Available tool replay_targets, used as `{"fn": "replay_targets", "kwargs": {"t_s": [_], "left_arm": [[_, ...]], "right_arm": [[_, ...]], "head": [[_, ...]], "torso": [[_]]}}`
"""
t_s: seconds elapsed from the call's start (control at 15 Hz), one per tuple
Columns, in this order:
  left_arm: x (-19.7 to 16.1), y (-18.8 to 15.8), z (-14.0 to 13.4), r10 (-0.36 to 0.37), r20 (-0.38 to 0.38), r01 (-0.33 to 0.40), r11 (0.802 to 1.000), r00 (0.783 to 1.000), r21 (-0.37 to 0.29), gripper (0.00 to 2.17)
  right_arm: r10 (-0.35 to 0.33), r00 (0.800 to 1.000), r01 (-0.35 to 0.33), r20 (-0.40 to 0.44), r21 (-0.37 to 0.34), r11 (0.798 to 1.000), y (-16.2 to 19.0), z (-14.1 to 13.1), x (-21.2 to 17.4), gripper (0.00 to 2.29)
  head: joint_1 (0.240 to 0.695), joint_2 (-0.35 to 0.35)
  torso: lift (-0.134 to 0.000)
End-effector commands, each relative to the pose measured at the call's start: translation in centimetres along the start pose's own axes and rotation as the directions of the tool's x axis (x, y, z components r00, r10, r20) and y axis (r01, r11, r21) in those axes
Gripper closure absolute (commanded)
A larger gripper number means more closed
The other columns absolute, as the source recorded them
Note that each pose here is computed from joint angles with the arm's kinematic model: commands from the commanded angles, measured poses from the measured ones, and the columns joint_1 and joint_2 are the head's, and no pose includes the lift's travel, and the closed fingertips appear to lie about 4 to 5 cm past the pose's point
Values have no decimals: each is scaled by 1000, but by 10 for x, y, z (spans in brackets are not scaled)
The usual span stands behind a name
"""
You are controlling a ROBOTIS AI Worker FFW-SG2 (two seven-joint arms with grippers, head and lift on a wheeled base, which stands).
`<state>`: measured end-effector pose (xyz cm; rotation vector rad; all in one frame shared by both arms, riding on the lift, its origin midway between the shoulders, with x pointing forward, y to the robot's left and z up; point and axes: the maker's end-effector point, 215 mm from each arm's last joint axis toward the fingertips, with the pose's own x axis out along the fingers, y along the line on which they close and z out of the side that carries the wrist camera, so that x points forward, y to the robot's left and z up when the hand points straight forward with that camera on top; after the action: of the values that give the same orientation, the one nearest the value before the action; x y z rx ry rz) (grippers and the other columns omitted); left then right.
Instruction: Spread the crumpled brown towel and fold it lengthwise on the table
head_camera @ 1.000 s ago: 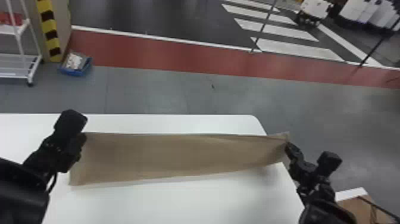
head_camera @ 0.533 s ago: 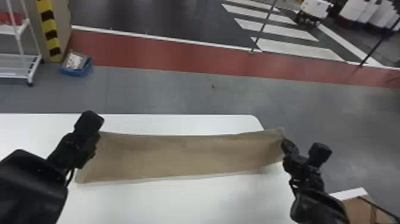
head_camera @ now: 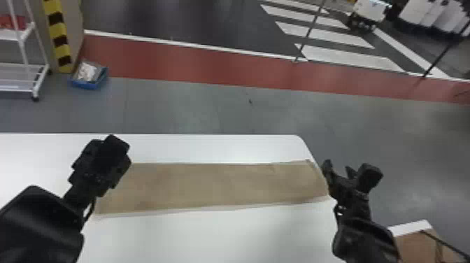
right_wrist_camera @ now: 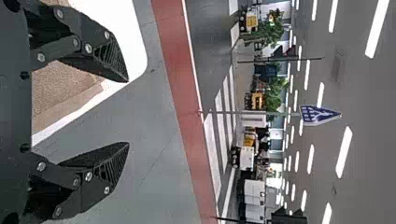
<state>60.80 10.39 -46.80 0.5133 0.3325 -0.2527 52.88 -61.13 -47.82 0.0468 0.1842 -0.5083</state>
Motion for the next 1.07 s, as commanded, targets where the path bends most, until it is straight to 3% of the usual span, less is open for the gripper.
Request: {"fn": "replay_targets", "kwargs": {"t_s": [0.0,0.13,0.27,0.4,0.53,0.6,0.67,0.73,0.8,0.93,1.0], "left_arm": [[-7,8,14,37,93,-36,999,995,-18,-2],[-13,8,-3,38,77,-34,998,996,-46,90],[-21,20,-34,39,-3,-39,995,999,-95,97],[-26,18,-70,-16,-130,-12,976,991,-218,100],[-37,9,-108,-104,-267,19,952,958,-305,255],[-41,3,-109,-151,-295,42,937,944,-346,360],[-51,0,-125,-189,-357,45,926,915,-374,589],[-55,-1,-120,-199,-360,50,922,912,-383,728],[-57,-5,-118,-211,-354,59,916,911,-397,728],[-67,-22,-123,-294,-379,93,879,878,-468,724],[-69,-26,-123,-313,-373,98,863,873,-496,724]], "right_arm": [[3,1000,-3,16,-7,1000,-2,5,-2,56],[9,1000,-9,23,-31,999,-6,4,-9,63],[24,999,-23,32,-42,999,-10,6,-12,80],[46,998,-45,34,-45,998,-13,5,-16,134],[50,997,-48,55,-52,998,-16,12,-17,147],[54,997,-51,57,-56,997,-16,12,-18,151],[58,997,-55,55,-61,997,-15,10,-19,151],[61,996,-57,58,-61,996,-13,12,-18,151],[64,996,-60,57,-64,996,-12,11,-18,151],[70,995,-66,65,-73,995,-9,13,-19,151],[71,995,-66,65,-74,995,-9,13,-19,151]], "head": [[695,-350],[695,-350],[695,-350],[695,-350],[695,-350],[695,-350],[695,-350],[695,-350],[695,-350],[695,-350],[695,-350]], "torso": [[0],[0],[0],[0],[0],[0],[0],[0],[0],[0],[0]]}}
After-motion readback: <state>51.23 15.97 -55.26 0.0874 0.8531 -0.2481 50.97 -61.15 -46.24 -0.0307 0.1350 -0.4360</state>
